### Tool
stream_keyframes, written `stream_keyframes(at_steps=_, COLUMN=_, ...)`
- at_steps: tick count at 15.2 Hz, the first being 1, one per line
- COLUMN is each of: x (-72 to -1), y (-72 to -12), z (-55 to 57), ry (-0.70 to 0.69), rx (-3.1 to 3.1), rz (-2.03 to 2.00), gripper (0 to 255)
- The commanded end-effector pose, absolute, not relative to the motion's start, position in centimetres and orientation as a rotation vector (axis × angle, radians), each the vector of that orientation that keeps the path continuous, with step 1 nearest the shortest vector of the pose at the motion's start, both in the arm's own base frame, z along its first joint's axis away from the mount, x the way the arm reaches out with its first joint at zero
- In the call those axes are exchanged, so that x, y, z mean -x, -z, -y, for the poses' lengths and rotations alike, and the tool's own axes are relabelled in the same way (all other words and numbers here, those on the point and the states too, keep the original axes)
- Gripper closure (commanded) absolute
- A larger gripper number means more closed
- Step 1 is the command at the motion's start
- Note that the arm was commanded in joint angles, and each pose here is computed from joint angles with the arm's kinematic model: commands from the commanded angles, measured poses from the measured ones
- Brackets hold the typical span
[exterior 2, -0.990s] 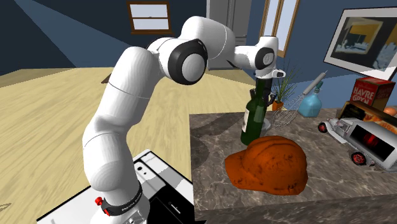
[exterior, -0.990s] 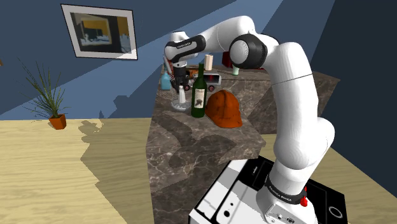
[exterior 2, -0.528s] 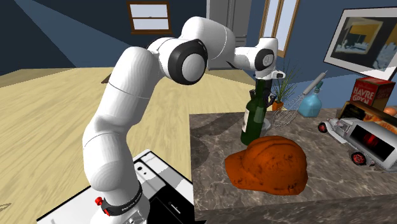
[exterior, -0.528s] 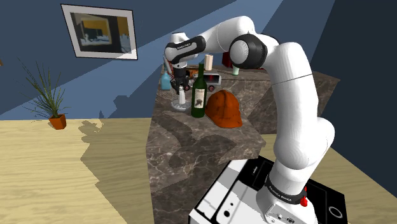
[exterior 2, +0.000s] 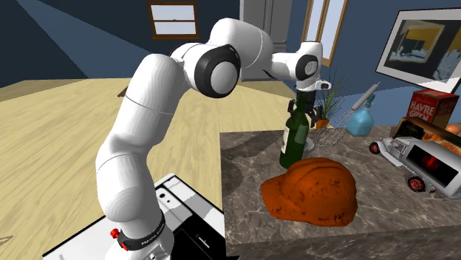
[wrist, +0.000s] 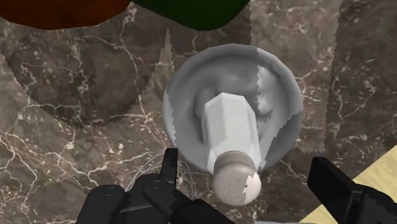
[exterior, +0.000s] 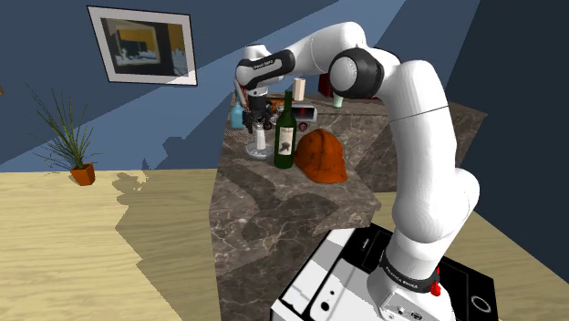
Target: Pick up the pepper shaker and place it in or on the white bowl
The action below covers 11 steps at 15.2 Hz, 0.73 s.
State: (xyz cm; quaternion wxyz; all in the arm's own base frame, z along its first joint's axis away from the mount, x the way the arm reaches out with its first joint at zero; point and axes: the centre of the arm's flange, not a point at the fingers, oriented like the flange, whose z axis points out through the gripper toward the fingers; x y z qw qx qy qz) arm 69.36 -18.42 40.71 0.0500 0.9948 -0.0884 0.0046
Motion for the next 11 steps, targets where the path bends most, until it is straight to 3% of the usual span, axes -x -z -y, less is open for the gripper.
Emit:
stream_keyframes(at_steps=1, x=-69.4, y=-42.7, z=18.4, ry=-0.014, rx=-3.030, rz=0.269, gripper=0)
stream_keyframes(at_steps=3, x=-69.4, y=-45.1, z=18.1, ry=-0.014, rx=-3.030, rz=0.269, gripper=0)
stream_keyframes(at_steps=11, x=-69.4, y=-45.1, z=18.1, ry=-0.014, rx=-3.030, rz=0.269, gripper=0)
